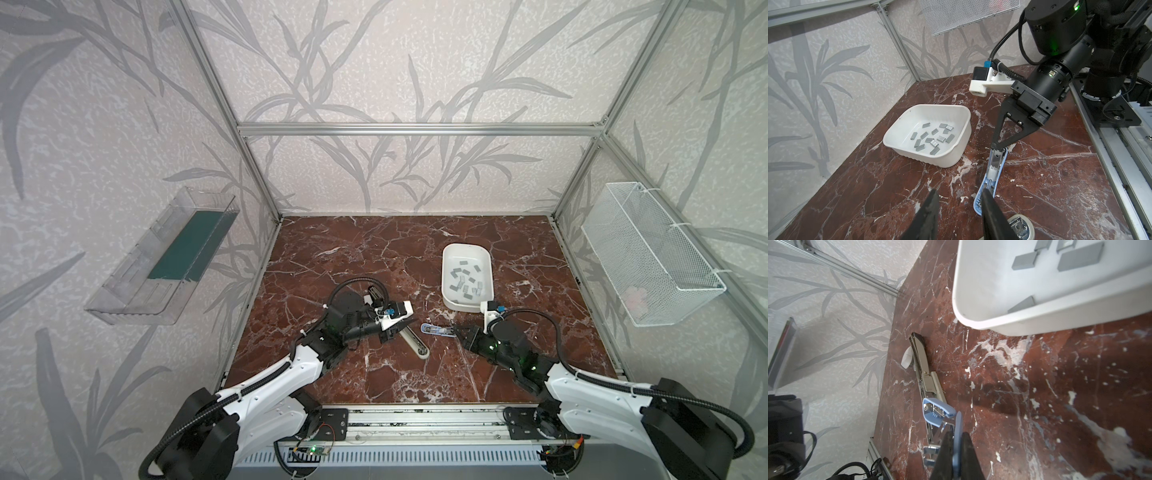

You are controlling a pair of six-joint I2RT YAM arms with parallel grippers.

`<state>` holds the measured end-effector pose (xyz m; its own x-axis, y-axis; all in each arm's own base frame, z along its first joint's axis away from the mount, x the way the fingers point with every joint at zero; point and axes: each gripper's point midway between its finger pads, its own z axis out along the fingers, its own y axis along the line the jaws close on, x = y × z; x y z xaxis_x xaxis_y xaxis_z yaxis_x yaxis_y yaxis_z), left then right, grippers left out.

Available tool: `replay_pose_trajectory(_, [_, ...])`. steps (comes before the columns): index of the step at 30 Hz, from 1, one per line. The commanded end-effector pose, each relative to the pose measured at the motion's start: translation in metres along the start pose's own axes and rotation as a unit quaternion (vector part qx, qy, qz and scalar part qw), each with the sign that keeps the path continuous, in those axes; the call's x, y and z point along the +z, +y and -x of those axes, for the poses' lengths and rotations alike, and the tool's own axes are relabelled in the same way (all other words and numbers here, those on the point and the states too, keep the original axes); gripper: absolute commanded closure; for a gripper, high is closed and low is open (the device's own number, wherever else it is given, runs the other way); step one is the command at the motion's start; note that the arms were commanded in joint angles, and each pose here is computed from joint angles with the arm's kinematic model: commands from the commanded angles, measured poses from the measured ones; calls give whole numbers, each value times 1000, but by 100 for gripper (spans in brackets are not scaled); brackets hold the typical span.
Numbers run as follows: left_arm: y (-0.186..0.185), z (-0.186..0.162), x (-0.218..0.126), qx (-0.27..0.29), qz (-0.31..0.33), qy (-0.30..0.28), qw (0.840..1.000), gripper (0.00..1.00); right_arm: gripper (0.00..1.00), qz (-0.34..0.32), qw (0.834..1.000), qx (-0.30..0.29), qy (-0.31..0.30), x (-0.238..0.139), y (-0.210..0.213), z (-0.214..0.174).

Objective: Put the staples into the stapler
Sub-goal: 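Lower the opened blue stapler onto the table near the tray and release it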

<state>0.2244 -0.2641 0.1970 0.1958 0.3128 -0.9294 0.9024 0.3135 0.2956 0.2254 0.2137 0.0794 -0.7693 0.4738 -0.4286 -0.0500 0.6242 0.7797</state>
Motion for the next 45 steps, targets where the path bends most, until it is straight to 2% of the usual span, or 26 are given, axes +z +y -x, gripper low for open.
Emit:
replay_pose_trajectory(1, [10,2,0,-17,27,-4,999,63,100,-10,1000,14,-12,7,-7,1])
replay_pose_trajectory(6, [10,-4,1,-28,24,8,999,62,100,-36,999,23,-14,20,-21,-1])
replay_pose_trajectory(9, [0,-9,4,-20,-3,12,1000,62,100,-49,998,27,-18,21,-28,-1])
replay_pose_trajectory(10, [-4,-10,5,-15,-16,11,1000,62,97,-56,998,27,-20,20,-32,-1])
replay_pose_trajectory(14, [-20,-14,12,-9,-66,9,998,61,74,-82,996,27,-22,15,-41,-1])
replay_pose_trajectory(17, [-32,-17,22,0,-109,17,994,61,68,-97,995,27,-14,14,-48,-5])
replay_pose_trajectory(22, [-50,-24,41,27,-148,34,988,61,67,-112,993,31,-11,13,-59,-9])
replay_pose_trajectory(31, [-55,-38,74,19,-169,56,984,63,61,-146,989,23,-17,2,-77,-10])
replay_pose_trajectory(41, [-93,-61,115,77,-254,75,961,64,60,-139,990,21,-10,2,-78,-13])
replay_pose_trajectory(45, [-96,-71,123,105,-264,74,956,64,59,-135,991,18,-7,3,-76,-13])
